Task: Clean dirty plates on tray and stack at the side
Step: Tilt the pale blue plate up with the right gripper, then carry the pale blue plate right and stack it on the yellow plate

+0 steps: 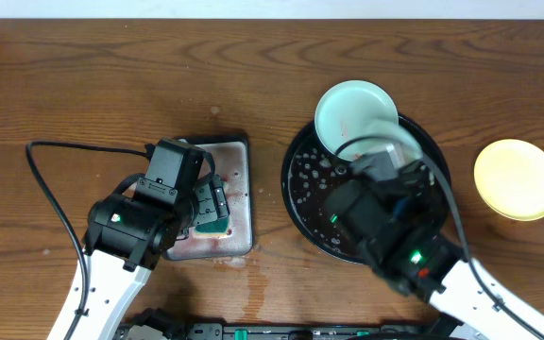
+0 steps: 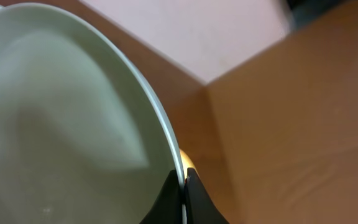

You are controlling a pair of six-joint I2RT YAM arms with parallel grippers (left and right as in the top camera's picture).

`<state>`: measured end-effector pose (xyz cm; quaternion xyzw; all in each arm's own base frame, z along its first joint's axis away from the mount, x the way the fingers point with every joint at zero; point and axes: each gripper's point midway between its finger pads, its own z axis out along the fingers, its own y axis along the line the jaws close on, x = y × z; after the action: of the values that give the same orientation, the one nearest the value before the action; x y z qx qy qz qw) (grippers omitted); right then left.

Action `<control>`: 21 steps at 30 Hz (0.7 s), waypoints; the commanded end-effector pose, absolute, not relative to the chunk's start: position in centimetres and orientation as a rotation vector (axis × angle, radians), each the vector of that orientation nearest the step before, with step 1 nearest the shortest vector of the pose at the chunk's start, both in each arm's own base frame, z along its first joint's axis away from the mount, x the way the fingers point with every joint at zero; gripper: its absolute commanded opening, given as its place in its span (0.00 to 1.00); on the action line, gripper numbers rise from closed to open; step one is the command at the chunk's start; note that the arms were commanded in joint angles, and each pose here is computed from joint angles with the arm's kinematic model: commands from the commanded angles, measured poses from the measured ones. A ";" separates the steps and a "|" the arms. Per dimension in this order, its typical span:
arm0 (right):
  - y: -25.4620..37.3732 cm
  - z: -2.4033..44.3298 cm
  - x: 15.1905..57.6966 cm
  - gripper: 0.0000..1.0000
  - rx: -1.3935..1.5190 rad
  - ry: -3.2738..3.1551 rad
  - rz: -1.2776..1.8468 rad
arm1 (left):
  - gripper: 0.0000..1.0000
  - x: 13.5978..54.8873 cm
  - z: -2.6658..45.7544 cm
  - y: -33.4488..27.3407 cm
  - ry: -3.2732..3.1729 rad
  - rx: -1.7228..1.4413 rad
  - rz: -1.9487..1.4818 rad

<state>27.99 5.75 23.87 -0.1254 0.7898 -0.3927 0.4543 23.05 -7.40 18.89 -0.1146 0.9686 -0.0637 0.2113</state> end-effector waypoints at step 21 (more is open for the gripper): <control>-13.0 17.3 31.5 0.01 0.882 2.164 -0.176 | 0.84 23.1 18.8 -7.3 2.696 -0.320 -0.169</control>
<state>30.82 -11.32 18.82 0.3008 0.8508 -0.1558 0.4017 23.05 -7.40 18.89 -0.1146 0.9686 -0.0637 0.2113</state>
